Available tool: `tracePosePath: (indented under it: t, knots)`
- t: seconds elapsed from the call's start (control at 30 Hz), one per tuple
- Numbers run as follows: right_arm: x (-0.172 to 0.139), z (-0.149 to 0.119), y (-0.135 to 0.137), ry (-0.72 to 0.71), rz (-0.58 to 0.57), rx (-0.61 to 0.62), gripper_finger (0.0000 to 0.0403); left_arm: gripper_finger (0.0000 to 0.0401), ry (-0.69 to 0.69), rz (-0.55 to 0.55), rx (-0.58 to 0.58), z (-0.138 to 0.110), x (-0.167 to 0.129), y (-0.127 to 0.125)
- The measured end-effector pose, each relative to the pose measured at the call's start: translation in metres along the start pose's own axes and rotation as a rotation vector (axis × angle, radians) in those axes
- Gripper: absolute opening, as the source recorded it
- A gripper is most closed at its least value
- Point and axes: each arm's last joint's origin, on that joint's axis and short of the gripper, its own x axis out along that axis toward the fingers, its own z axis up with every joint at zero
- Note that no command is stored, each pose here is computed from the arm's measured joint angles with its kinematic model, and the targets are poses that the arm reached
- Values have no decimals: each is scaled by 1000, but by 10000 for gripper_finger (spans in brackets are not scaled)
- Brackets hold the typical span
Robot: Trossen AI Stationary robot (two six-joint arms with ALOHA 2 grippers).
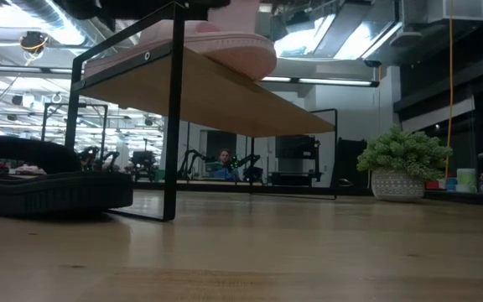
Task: Pick and place slides into the shelf
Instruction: Put the pink slides on the shelf
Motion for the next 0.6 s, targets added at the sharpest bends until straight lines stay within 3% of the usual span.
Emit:
tracePosePath:
  t: [0.3,0.6]
  knots:
    - [-14,22,-23,35,45,102,154,78,207,-33,104,31,-8,-15]
    - [2,57,-38,190,257,151,154,78,401,-103,221,46,-7,-34]
